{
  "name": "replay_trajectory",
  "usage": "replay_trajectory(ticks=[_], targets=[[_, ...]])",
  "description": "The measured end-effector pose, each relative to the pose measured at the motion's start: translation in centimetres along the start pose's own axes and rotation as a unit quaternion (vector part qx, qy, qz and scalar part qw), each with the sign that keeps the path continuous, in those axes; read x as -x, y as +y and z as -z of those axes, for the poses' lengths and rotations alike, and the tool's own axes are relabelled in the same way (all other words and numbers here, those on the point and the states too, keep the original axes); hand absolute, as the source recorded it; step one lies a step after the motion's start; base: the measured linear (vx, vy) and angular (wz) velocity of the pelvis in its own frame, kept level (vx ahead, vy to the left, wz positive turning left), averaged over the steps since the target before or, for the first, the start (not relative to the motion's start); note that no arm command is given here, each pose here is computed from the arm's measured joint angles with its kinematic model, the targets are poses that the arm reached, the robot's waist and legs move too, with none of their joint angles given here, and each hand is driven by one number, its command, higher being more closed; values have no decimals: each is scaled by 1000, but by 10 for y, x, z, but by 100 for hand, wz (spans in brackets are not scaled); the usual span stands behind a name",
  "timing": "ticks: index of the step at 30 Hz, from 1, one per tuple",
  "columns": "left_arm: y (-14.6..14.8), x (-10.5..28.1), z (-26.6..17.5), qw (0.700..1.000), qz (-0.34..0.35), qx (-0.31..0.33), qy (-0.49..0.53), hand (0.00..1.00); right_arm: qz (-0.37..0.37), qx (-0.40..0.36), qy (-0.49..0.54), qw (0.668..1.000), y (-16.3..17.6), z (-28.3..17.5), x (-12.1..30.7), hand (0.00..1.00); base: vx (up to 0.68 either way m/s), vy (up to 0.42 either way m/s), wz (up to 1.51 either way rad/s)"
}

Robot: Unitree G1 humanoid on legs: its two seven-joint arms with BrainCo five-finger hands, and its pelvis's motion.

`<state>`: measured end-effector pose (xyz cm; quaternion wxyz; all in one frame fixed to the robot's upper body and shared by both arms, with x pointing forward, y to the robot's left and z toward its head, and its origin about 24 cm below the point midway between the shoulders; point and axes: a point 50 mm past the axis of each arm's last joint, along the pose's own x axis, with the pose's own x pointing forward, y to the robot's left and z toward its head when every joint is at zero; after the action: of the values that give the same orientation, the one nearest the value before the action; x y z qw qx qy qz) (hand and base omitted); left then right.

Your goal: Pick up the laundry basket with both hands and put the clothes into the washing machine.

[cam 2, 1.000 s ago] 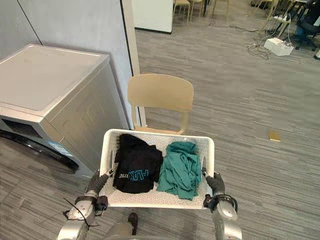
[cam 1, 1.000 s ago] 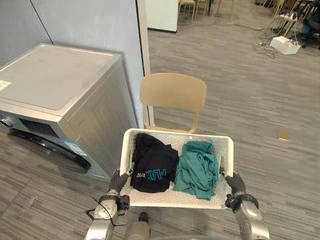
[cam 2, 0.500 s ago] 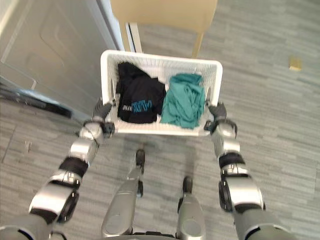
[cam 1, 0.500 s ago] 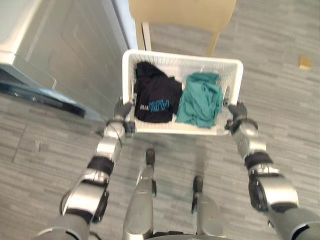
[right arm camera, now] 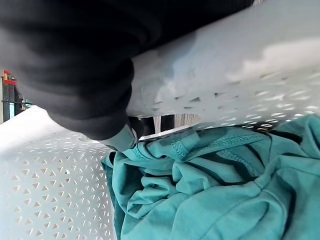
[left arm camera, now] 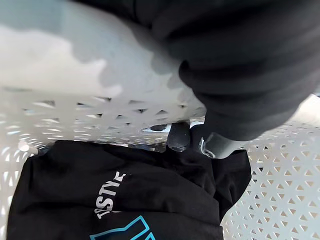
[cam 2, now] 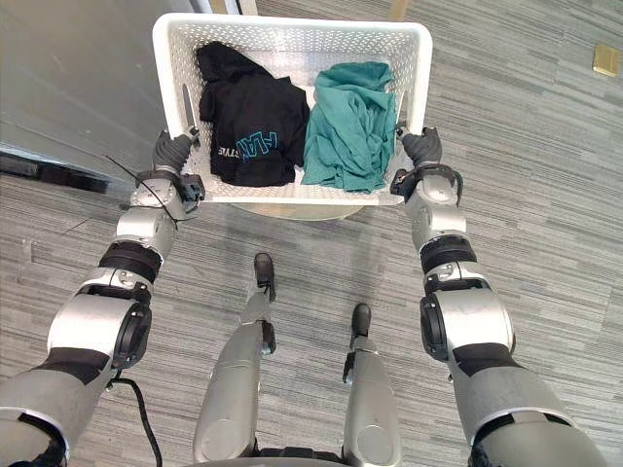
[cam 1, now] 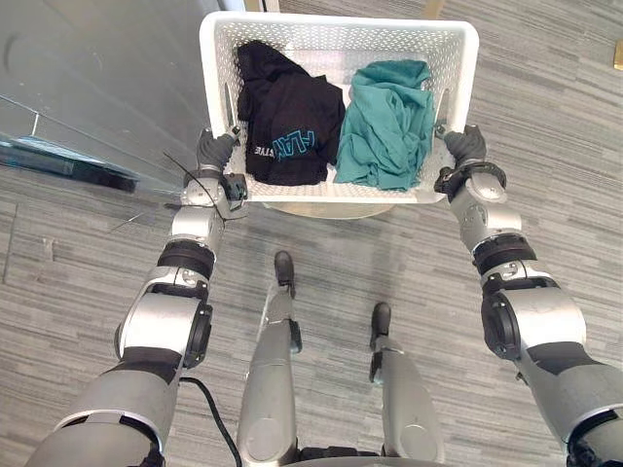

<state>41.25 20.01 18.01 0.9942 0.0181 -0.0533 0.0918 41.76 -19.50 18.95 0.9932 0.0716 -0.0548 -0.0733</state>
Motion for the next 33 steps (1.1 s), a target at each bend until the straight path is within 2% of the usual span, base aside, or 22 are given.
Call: replay_trajectory(ticks=[1, 3, 4, 9, 22, 24, 29, 33], targets=[[0, -1, -2, 1000, 0, 0, 0, 0, 0, 0, -2, 1000, 0, -1, 0, 0, 43, -55, -9], [3, -2, -5, 1000, -8, 15, 1, 0, -5, -4, -10, 1000, 4, -4, 0, 0, 74, -103, -11], [9, -4, -9, 998, -28, 49, -1, 0, -16, -30, 0, 999, 9, 0, 0, 0, 112, -150, -12], [10, -10, -38, 992, -51, 111, -32, 0, -11, -40, 38, 998, 7, 14, 1, 0, 53, -68, -5], [15, -13, -58, 992, -46, 106, -57, 0, -43, -26, 48, 998, 15, 16, 2, 0, 11, -22, -3], [24, -13, -59, 990, -58, 119, -59, 0, -43, -23, 44, 998, 12, 13, 1, 0, 0, 0, 0], [73, -9, -69, 983, -109, 119, -86, 0, -37, -1, 0, 999, -6, -16, -3, 0, -1, -9, -2], [90, -4, -52, 980, -131, 128, -72, 0, -32, 7, -6, 999, -12, -21, -3, 0, 19, -38, 10]])
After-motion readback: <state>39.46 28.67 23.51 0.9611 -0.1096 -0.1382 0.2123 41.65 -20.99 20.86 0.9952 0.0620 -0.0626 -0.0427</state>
